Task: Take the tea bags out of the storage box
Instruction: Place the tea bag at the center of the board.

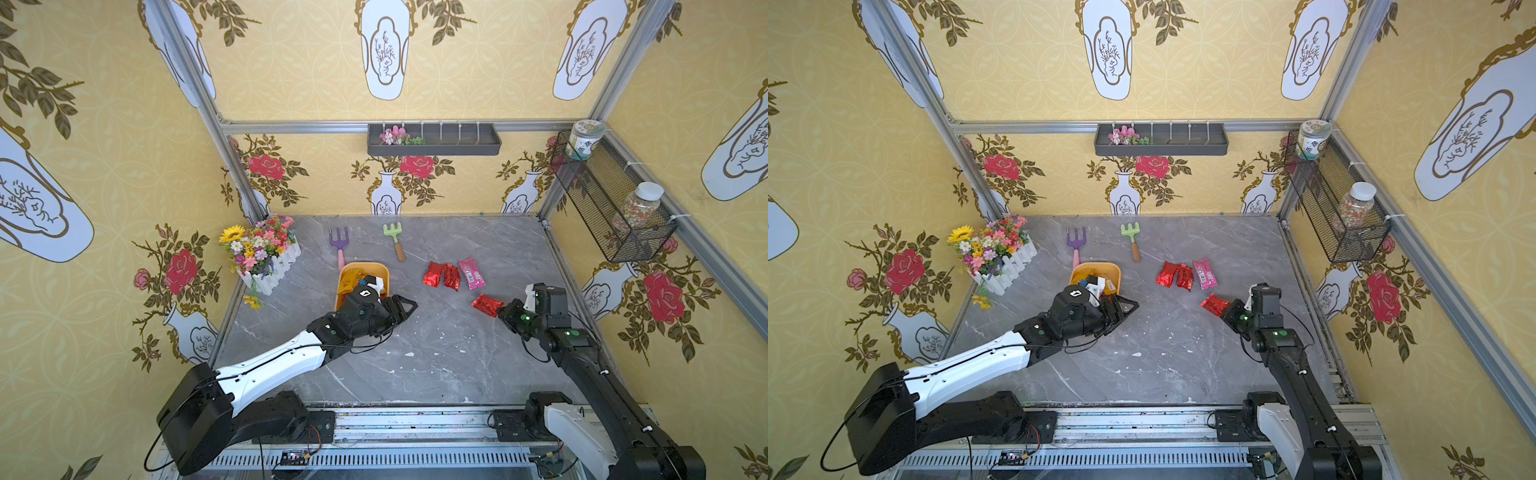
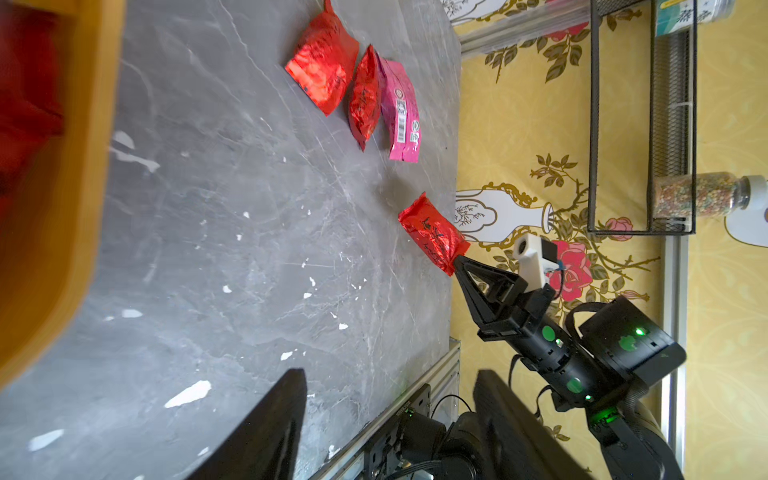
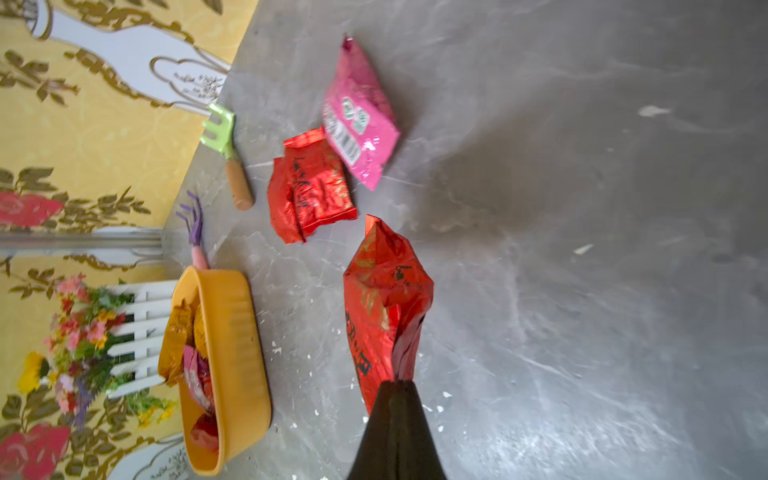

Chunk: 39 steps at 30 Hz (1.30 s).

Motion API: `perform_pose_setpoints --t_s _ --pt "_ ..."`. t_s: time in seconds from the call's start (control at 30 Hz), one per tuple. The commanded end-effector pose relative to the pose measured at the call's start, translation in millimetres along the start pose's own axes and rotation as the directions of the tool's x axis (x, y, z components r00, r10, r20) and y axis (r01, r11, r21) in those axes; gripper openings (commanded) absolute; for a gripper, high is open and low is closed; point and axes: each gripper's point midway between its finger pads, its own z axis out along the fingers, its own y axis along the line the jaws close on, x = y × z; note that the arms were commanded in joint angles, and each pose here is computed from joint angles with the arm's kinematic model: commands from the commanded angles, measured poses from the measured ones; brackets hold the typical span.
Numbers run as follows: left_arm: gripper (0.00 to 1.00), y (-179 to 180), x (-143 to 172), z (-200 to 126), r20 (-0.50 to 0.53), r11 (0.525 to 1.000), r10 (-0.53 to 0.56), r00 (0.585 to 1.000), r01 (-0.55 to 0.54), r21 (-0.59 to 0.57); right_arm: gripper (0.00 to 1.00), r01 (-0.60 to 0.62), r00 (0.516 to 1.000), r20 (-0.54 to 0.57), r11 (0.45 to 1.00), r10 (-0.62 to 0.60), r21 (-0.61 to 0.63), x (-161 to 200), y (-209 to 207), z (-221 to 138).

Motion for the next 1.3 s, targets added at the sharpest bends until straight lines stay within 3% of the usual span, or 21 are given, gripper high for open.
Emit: perform_pose_setpoints --t_s 0.0,0.2,0.53,0.87,1.03,1.27 --pt "0.69 -22 10 15 -0.031 0.997 0.020 0.999 -0.017 0.075 0.00 -0.090 0.994 0.047 0.993 0.094 -0.074 -12 1 4" --pt "0.68 -29 25 33 -0.079 0.995 0.025 0.997 -0.017 0.094 0.00 -0.187 0.978 0.066 0.970 0.199 -0.156 -15 -3 16" --pt "0.69 -27 21 23 -0.046 0.995 0.028 0.999 -0.024 0.093 0.00 -0.262 0.942 0.173 0.952 0.288 -0.161 -19 -28 25" --pt "0.70 -28 16 15 -0.016 0.996 0.027 1.000 -0.025 0.085 0.00 -0.273 0.948 0.130 0.953 0.289 -0.128 -7 -30 45" --pt "0.72 -31 4 1 0.036 0.997 0.044 0.998 -0.046 0.060 0.31 -0.288 0.952 0.092 0.956 0.292 -0.052 4 -39 44" --pt "0.76 -26 -32 -29 0.132 0.998 0.057 0.990 -0.059 0.004 0.44 -0.256 0.958 0.151 0.965 0.246 0.052 9 -50 7"
